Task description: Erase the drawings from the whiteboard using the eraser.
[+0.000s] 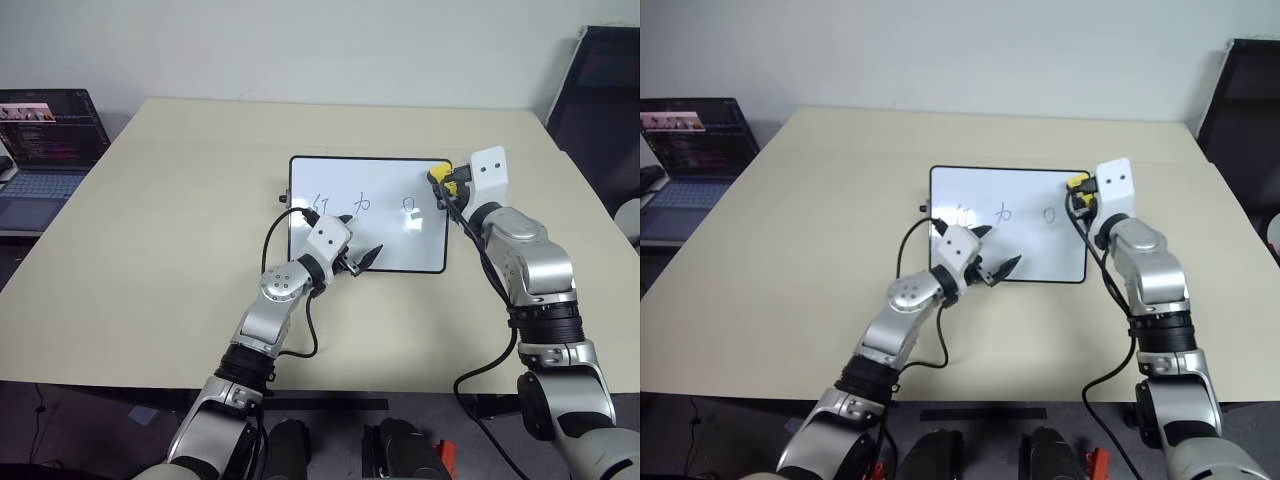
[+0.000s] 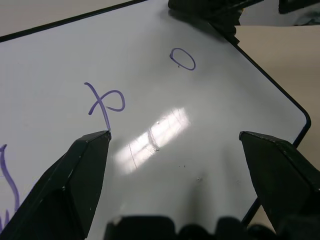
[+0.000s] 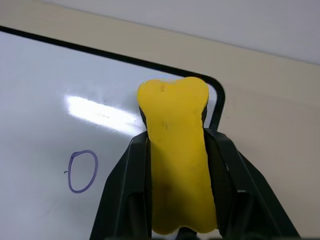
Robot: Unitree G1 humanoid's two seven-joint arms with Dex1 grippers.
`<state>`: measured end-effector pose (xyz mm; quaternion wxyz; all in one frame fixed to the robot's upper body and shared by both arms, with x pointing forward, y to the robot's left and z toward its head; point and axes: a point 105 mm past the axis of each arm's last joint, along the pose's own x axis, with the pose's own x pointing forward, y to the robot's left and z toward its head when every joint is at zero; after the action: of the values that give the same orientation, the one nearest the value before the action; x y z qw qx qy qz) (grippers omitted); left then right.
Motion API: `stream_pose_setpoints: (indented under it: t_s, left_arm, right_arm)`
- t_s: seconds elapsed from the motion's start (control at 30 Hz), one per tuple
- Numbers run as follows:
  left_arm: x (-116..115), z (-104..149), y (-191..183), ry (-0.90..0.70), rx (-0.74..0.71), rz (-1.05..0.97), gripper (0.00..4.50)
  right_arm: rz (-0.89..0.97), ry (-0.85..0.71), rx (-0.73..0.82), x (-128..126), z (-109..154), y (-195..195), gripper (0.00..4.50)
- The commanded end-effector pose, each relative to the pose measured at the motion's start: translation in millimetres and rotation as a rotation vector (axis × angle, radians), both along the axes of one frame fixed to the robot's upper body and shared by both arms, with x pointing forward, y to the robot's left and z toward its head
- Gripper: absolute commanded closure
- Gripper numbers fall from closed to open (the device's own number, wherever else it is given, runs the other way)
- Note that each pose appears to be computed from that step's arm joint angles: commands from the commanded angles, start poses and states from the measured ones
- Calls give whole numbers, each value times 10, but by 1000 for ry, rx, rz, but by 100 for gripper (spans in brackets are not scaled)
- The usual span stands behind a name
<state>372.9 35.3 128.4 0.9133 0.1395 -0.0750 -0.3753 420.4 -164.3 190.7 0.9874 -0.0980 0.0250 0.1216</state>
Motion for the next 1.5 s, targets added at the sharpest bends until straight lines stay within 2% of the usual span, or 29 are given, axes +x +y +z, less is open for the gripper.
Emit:
stream_pose_setpoints:
  t_s: [0.03,0.2,0.57,0.8,1.0,1.1,1.17,1.37,1.5]
  left_arm:
    - [-14,130,-33,-53,-12,-10,0]
    - [-11,139,-28,-54,-15,-8,0]
    - [11,189,-3,-67,-13,-5,0]
    - [42,205,120,-75,-2,30,0]
    - [68,201,199,-77,3,55,0]
    - [65,191,214,-76,5,59,0]
    - [63,186,216,-75,4,61,0]
    - [62,188,197,-75,-1,62,0]
    - [64,193,181,-77,-3,59,0]
  right_arm:
    - [29,-70,-6,22,179,55,338]
    - [60,-43,-23,22,55,128,338]
    - [84,21,-112,-10,-466,133,338]
    - [140,77,-176,-199,-874,205,338]
    - [207,92,-214,-361,-1028,316,338]
    - [225,84,-233,-404,-1015,310,338]
    - [222,49,-232,-388,-908,282,338]
    - [170,-192,-191,-154,-219,287,338]
    - [115,-293,-180,4,64,292,338]
